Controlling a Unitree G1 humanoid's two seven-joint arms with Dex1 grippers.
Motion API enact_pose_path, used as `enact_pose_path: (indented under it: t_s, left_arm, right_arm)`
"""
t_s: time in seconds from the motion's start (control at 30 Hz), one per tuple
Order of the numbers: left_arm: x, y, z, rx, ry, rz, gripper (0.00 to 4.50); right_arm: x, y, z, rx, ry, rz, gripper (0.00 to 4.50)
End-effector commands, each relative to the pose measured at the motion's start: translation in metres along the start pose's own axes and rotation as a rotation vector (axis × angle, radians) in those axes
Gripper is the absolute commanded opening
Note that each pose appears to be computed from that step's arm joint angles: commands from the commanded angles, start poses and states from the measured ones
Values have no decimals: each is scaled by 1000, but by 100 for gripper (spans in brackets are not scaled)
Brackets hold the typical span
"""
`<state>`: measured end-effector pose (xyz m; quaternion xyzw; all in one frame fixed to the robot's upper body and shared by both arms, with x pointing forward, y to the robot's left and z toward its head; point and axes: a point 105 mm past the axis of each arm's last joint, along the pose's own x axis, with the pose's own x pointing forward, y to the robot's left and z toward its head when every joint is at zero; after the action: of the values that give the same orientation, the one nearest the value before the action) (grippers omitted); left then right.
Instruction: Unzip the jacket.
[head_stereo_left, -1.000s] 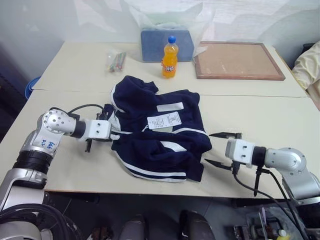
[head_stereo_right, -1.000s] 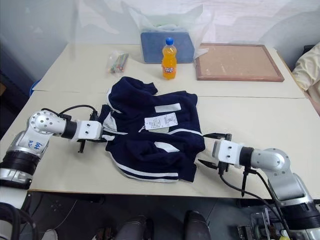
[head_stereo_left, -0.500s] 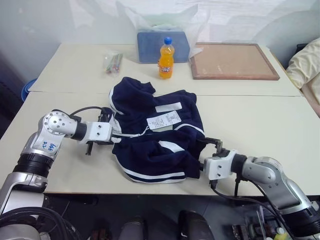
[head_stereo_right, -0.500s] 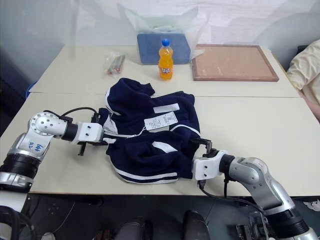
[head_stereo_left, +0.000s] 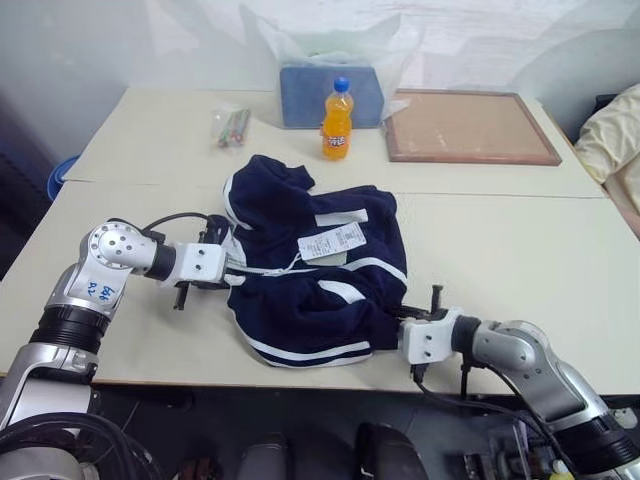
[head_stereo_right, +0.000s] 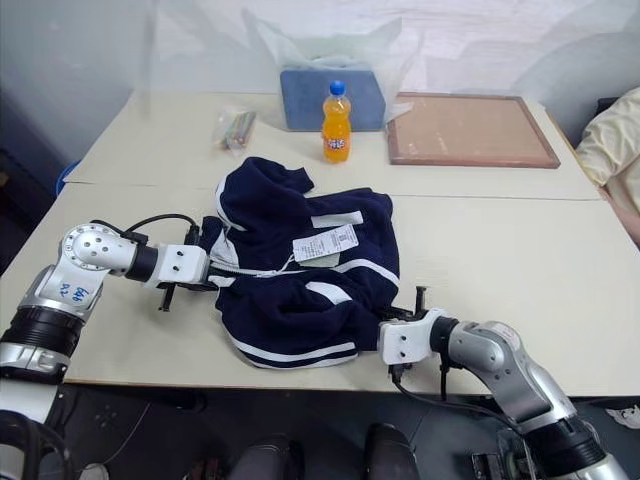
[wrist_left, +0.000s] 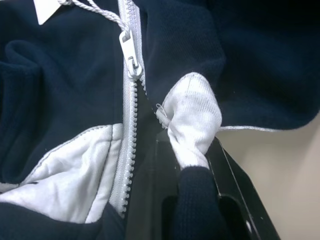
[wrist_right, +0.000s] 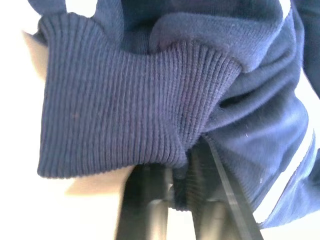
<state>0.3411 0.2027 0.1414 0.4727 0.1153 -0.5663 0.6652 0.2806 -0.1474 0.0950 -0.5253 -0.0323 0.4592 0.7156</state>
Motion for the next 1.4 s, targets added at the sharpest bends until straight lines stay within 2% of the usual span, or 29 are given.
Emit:
enact_pose_path:
  t_s: [0.03, 0.1, 0.3, 0.43, 0.77, 0.87, 1.17, 1.4]
  left_arm:
    - [-6, 1, 9, 17, -48, 11, 9]
    - [-3, -9, 17, 18, -91, -39, 9]
    - [-1, -67, 62, -40, -232, -320, 9]
    - [7, -82, 79, -66, -254, -351, 9]
    - [24, -89, 51, -87, -121, -279, 9]
    - [26, -85, 32, -63, -50, -225, 9]
    - [22, -65, 12, -60, -30, -128, 9]
    - [24, -69, 19, -59, -79, -155, 9]
  right_arm:
    - [-21, 7, -23, 57, 85, 59, 3]
    - [-39, 5, -28, 67, 94, 97, 3]
    - [-107, 10, -49, 40, 155, 305, 3]
    - [-133, 13, -56, 51, 179, 387, 3]
    - [-122, 10, -51, 109, 119, 334, 3]
    - [-118, 14, -45, 115, 101, 332, 3]
    - [-114, 24, -33, 147, 72, 341, 3]
    - [-112, 31, -22, 204, 49, 353, 230]
